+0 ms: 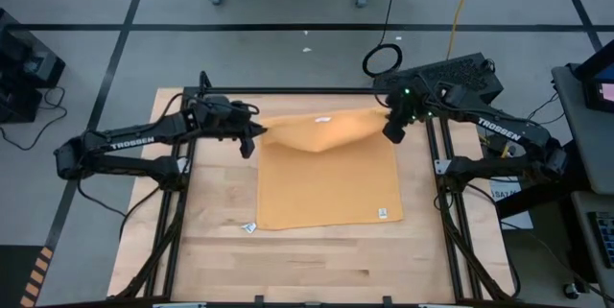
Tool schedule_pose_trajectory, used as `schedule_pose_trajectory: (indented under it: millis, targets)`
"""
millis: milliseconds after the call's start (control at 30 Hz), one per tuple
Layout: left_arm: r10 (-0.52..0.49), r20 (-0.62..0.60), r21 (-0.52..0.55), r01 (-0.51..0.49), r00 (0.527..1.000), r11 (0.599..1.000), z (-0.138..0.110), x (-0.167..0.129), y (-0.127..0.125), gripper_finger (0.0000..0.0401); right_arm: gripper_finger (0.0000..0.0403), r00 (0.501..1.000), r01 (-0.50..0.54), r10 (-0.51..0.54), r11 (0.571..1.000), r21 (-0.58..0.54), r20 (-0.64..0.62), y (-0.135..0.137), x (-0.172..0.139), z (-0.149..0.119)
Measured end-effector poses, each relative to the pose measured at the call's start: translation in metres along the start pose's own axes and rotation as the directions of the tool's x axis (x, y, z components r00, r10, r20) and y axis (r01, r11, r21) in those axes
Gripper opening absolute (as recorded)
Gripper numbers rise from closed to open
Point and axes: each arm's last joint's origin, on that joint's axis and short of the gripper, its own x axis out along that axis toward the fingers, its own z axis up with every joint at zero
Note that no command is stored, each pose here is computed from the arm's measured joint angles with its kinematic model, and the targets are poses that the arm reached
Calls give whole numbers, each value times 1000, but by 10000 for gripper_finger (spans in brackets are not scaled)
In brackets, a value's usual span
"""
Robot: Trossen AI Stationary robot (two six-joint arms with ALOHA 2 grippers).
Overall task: Roll towel
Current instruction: Fold the yellow towel in
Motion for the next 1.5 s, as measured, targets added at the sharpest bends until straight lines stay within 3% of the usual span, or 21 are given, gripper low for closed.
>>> schedule_pose_trajectory:
  millis: [367, 533, 700, 1133, 1500]
  targets:
    - [-81, -95, -8, 81, 992, 997, -11, 1, -25, 10, 0, 996, -64, 64, 998, -2, -56, 24, -1, -5]
    - [-38, -89, 16, 40, 995, 999, -14, 1, -35, 10, 0, 992, -98, 95, 995, -35, -86, 40, -5, -11]
    - [-19, -85, 22, 21, 996, 1000, -15, 1, -42, 10, 0, 995, -87, 85, 995, -42, -52, 50, -19, -18]
    - [-95, -97, 20, 97, 991, 995, -21, -2, -65, 10, 0, 995, -98, 98, 995, -36, 1, 53, -50, -38]
    - [-48, -76, 59, 53, 996, 997, -24, -4, -74, 10, 0, 996, -54, 51, 998, -36, -74, 53, -28, -54]
